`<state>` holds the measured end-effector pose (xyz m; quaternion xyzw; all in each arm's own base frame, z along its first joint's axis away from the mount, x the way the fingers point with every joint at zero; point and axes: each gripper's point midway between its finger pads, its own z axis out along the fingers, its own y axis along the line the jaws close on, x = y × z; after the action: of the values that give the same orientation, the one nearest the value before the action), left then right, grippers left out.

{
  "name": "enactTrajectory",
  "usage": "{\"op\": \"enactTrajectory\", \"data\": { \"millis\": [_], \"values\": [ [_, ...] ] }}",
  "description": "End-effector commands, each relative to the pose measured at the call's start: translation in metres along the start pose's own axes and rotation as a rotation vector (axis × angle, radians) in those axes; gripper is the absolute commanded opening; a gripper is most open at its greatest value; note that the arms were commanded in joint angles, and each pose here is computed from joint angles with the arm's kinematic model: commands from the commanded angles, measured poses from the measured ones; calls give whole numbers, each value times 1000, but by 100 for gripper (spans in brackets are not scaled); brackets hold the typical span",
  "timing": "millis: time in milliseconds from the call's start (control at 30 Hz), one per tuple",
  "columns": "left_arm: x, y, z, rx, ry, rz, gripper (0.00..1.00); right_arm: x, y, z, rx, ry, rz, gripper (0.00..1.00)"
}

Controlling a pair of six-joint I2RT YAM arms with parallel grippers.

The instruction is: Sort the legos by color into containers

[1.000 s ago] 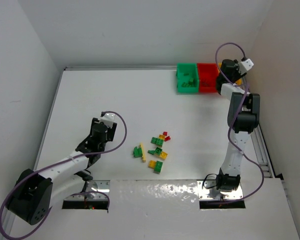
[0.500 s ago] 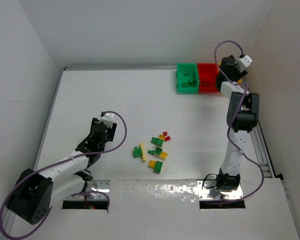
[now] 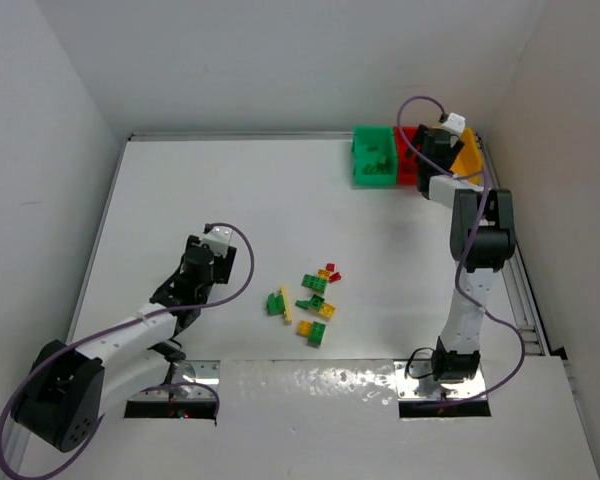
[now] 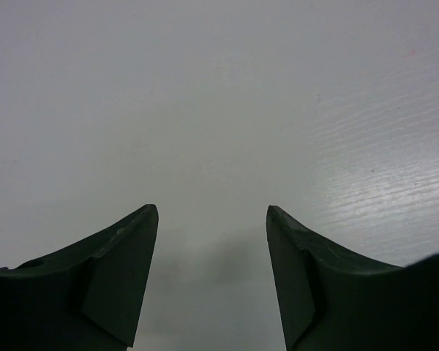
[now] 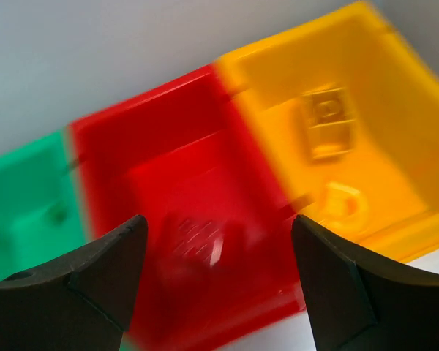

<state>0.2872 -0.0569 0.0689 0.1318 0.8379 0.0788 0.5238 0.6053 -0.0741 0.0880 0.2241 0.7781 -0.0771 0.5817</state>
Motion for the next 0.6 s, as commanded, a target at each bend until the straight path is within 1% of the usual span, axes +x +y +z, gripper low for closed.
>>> {"op": "enactTrajectory", "data": {
  "millis": [0, 33, 67, 133, 167, 200, 233, 267, 300, 367, 400, 433, 467, 533, 567],
  "values": [
    [-26, -4, -1, 46, -71, -39, 59, -57, 74, -47, -238, -150, -52, 78],
    [-28, -5, -1, 49, -76, -40, 59, -65, 82, -59, -262, -162, -65, 78],
    [-29, -5, -1, 54, -80, -39, 59, -55, 99, -72, -316, -144, -115, 78],
    [-32, -7, -3, 68, -95, -37, 59, -48, 115, -96, -385, -107, -183, 77],
    [-34, -9, -3, 81, -101, -37, 59, -36, 137, -116, -474, -81, -252, 76],
    [-38, -9, -5, 84, -116, -40, 59, -29, 147, -130, -527, -55, -289, 75],
    [-39, -10, -6, 95, -122, -38, 59, -12, 163, -159, -629, 12, -350, 71],
    [-41, -11, -6, 100, -130, -40, 59, -3, 164, -171, -643, 51, -380, 65],
    [-44, -11, -8, 103, -144, -44, 59, 22, 163, -190, -698, 159, -420, 54],
    [-46, -12, -10, 113, -155, -47, 59, 45, 168, -227, -750, 239, -481, 49],
    [-50, -12, -12, 116, -169, -49, 59, 65, 157, -241, -735, 318, -519, 44],
    [-49, -12, -12, 118, -170, -45, 59, 80, 155, -263, -763, 357, -564, 42],
    [-50, -13, -13, 120, -174, -42, 59, 91, 149, -274, -766, 393, -592, 42],
    [-53, -17, -16, 134, -190, -26, 59, 130, 130, -304, -796, 508, -677, 46],
    [-53, -19, -16, 141, -194, -22, 59, 134, 126, -314, -809, 521, -691, 47]
  ]
}}
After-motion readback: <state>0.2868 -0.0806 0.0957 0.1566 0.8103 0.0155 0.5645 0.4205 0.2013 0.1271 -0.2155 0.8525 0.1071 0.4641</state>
